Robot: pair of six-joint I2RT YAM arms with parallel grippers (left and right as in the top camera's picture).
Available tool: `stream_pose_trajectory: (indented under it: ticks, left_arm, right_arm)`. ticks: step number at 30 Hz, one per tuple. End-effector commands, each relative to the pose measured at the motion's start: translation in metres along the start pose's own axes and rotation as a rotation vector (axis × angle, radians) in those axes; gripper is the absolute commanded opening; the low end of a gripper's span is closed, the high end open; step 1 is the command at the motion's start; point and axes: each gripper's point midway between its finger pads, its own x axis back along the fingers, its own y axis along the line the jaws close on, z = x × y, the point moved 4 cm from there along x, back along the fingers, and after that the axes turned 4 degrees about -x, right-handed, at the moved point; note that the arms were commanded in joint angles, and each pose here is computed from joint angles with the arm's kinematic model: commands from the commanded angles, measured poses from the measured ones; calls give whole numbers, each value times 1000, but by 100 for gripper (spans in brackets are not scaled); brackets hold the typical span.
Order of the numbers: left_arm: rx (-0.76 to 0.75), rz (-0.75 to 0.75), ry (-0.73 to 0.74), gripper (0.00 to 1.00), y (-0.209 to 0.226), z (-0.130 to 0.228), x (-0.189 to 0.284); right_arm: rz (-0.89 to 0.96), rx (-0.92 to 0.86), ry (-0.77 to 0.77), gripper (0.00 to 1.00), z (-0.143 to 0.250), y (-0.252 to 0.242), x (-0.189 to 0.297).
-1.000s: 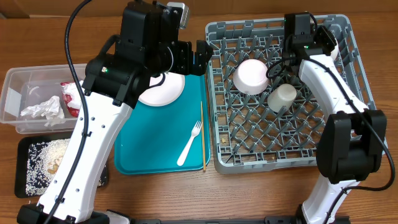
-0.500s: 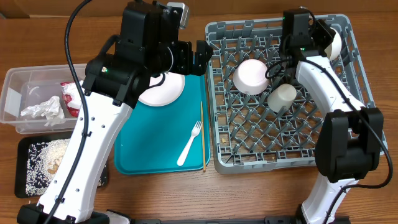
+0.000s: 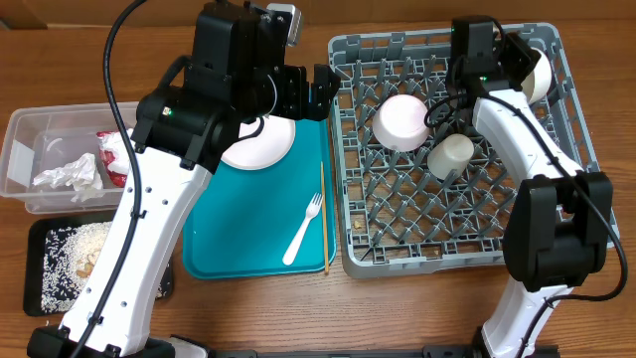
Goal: Sort waste into correct bins and load items into the dishwasher
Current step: 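Carry the saucer with the right gripper to the rack's back-right corner, then lower the saucer into the rack and open the right gripper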
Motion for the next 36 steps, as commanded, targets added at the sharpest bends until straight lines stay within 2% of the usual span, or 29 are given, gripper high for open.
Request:
stream_pose_trajectory:
  ticks: [1,9,16,23,24,26,29,32,34,36]
  left_arm:
    - [-20,-8,-17,100,2,-6,3]
    - [-20,-8,-17,100,2,-6,3]
    - [-20,-8,-17,100,2,-6,3]
    - [-20,-8,-17,100,2,-6,3]
    - [-20,-8,-17,100,2,-6,3]
    - [-20,-8,-17,100,2,-6,3]
    - [-20,-8,-17,100,2,-6,3]
    - [-20,-8,-17,100,2,-6,3]
    - [-20,-8,-17,100,2,-6,3]
    - [-20,-8,-17,100,2,-6,3]
  right_arm:
    - [-8,-81,10,4,3,6,-2]
    - [-18,-106,-2,4,0,11,2]
    - [-5,38,-26,4,-2,15,-2]
    - [-2,59,-86,6,-19,22,21]
    - [-5,38,-100,17,-22,24,27]
    - [-9,5,-113,22,-26,27,34]
    - [-22,33,-114,37,-25,33,39]
    - [-31,41,-112,75,-24,37,42]
    - [-34,5,-114,83,-25,38,45]
    - [-33,-35,-117,84,-26,39,49]
